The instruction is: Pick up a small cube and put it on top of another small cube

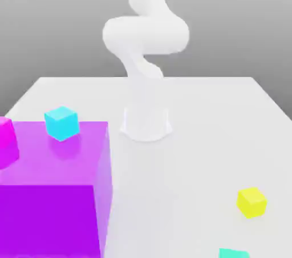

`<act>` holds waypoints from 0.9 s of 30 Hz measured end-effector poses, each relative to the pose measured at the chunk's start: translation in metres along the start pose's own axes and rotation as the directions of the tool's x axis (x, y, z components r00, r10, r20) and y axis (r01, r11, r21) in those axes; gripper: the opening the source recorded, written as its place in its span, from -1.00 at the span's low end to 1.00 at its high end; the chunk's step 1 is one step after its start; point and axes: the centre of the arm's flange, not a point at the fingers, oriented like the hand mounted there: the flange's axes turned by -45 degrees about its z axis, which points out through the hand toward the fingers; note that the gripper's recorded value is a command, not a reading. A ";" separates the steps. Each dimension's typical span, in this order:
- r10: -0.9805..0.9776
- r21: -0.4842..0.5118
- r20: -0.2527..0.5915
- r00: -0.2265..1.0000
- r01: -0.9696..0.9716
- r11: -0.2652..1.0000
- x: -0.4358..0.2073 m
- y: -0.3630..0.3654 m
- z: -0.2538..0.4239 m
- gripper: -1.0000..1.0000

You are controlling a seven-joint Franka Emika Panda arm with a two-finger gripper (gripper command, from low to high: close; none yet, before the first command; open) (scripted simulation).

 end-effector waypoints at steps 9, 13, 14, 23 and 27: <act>-0.320 0.225 0.167 0.932 0.280 0.933 -0.003 -0.028 0.158 0.00; -0.459 0.316 0.208 0.864 0.385 0.867 -0.019 -0.049 0.225 0.00; -0.493 0.338 0.215 0.843 0.410 0.847 -0.025 -0.055 0.241 0.00; -0.772 0.514 0.233 0.591 0.599 0.614 -0.096 -0.109 0.372 0.00; -0.865 0.574 0.223 0.449 0.657 0.489 -0.137 -0.124 0.420 0.00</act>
